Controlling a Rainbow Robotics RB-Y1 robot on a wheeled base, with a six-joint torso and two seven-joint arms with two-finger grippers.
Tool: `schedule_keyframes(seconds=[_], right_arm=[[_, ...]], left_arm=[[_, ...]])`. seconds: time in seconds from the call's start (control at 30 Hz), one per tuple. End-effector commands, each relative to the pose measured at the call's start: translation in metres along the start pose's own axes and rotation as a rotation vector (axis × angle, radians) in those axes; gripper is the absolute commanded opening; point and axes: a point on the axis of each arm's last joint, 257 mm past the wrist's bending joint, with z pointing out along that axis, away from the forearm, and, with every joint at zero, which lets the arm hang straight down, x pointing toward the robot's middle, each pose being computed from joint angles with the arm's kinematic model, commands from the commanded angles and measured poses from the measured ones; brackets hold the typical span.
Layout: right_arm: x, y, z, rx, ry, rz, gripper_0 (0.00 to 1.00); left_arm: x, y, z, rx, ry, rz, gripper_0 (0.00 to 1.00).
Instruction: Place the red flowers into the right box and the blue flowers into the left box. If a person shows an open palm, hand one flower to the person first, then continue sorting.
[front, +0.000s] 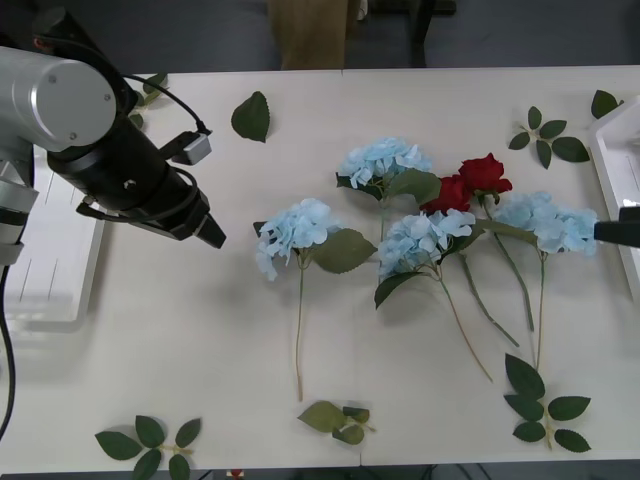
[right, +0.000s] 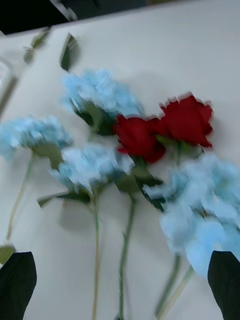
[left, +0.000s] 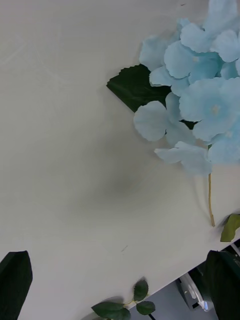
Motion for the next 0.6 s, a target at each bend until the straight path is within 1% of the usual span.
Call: schedule_keyframes(seconds=[0.03,0.13,0.2,0.33,0.47,0.6], right_arm=[[0.041,-0.031,-0.025,0.133,0.166,-0.052,1.00],[0.071,-0.045,-0.020,0.187,0.284,-0.096,1.00],[0.079,-0.048,-0.013,0.206,0.313,-0.120,1.00],[0.086,-0.045,0.012,0.201,0.311,-0.134,1.00],[0.092,-0.035,0.051,0.180,0.295,-0.154,1.00],[0.107,-0.029,0.088,0.202,0.297,-0.117,1.00]], left_arm=[[0.000,-0.032,0.002,-0.036,-0.009,-0.140,1.00],[0.004,-0.047,0.009,-0.087,-0.012,-0.174,1.00],[0.007,-0.056,0.014,-0.111,-0.018,-0.194,1.00],[0.015,-0.073,0.028,-0.160,-0.040,-0.236,1.00],[0.022,-0.083,0.052,-0.199,-0.059,-0.280,1.00],[0.025,-0.087,0.072,-0.239,-0.097,-0.296,1.00]])
